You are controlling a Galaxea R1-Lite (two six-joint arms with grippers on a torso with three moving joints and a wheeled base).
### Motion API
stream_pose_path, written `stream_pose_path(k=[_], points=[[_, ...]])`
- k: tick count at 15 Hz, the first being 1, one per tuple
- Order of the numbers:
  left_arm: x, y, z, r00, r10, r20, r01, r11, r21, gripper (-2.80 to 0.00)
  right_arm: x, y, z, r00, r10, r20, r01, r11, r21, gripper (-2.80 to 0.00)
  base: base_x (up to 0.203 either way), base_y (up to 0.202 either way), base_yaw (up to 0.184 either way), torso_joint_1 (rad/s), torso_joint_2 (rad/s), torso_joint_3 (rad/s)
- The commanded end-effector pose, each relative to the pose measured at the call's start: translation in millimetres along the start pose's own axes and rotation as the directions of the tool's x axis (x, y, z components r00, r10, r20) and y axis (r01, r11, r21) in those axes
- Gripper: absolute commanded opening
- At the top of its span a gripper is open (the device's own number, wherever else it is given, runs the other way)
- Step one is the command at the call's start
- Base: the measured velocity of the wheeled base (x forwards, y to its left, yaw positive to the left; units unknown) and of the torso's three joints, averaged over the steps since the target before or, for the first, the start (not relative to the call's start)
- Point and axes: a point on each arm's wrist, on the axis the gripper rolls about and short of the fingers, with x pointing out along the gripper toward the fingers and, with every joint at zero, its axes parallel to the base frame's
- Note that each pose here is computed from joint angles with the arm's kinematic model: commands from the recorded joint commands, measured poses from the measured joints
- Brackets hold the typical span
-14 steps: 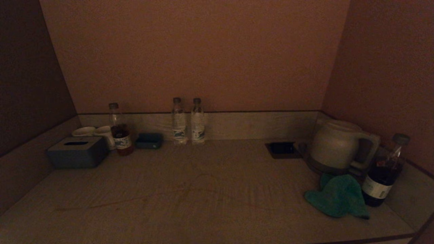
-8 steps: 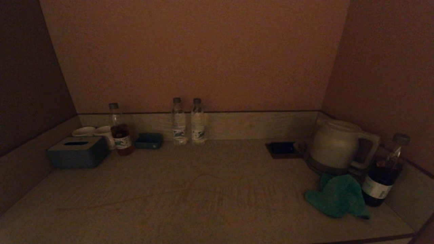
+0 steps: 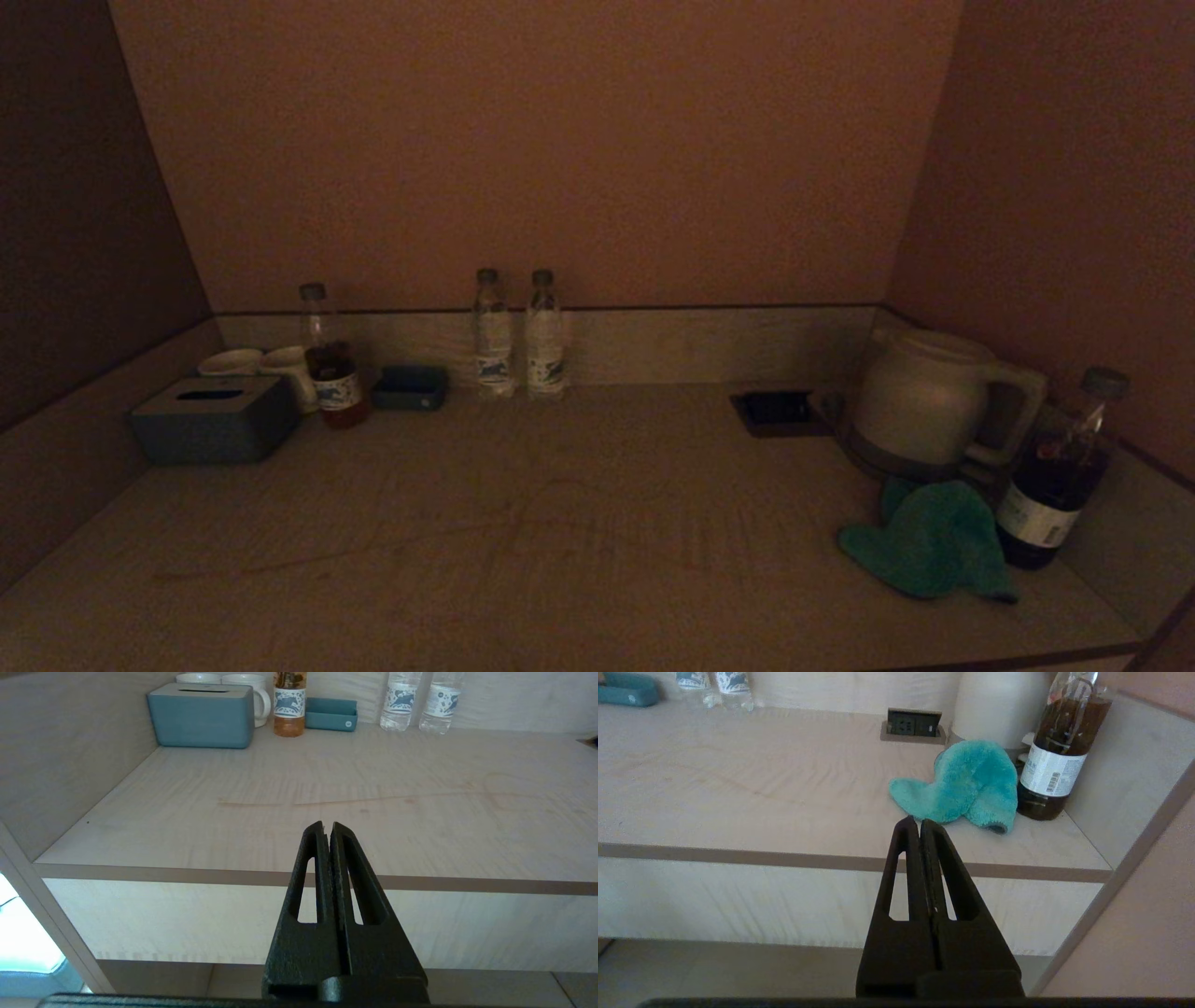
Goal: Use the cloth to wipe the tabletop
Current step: Pick up the tablecloth
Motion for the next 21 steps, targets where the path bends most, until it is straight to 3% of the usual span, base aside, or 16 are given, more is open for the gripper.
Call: stream_pose_path(k=[1,3,6,10,13,16,19,21], points=[[0.0,0.0,0.1,1.0,0.001,0.001,-0.001,1.0,-0.001,-2.8,-1.9,-0.3,5.8,1.0,0.007,-0.01,-0.007,1.0,-0.007,-2.8,0.0,0.0,0.0,0.0,0.0,0.0],[0.0,0.0,0.2,1.0,0.001,0.002,-0.001,1.0,-0.001,-2.8,-4.4,-1.8,31.6,0.999,0.019,-0.026,-0.019,1.0,-0.002,-2.8,0.0,0.0,0.0,0.0,0.0,0.0],[0.0,0.0,0.0,1.0,0.001,0.001,-0.001,1.0,-0.001,-2.8,20.1,-5.0,70.5,0.987,0.034,-0.16,-0.032,0.999,0.017,-2.8,0.0,0.0,0.0,0.0,0.0,0.0],[0.0,0.0,0.0,1.0,0.001,0.001,-0.001,1.0,-0.001,-2.8,110.3,-10.8,108.4,0.917,0.003,-0.398,0.027,0.997,0.069,-2.8,0.0,0.0,0.0,0.0,0.0,0.0],[0.0,0.0,0.0,1.0,0.001,0.001,-0.001,1.0,-0.001,-2.8,200.3,-13.2,102.9,0.842,-0.071,-0.535,0.132,0.988,0.076,-2.8,0.0,0.0,0.0,0.0,0.0,0.0],[-0.1,0.0,0.4,1.0,0.001,0.002,-0.001,1.0,-0.001,-2.8,280.9,-13.0,78.1,0.782,-0.159,-0.603,0.238,0.97,0.052,-2.8,0.0,0.0,0.0,0.0,0.0,0.0],[0.0,0.0,0.0,1.0,-0.001,0.001,0.001,1.0,-0.001,-2.8,334.6,-13.4,58.5,0.748,-0.268,-0.607,0.353,0.935,0.022,-2.8,0.0,0.0,0.0,0.0,0.0,0.0],[0.0,0.0,0.1,1.0,-0.001,0.001,0.001,1.0,-0.001,-2.8,343.3,-13.8,57.5,0.746,-0.301,-0.593,0.391,0.92,0.025,-2.8,0.0,0.0,0.0,0.0,0.0,0.0]])
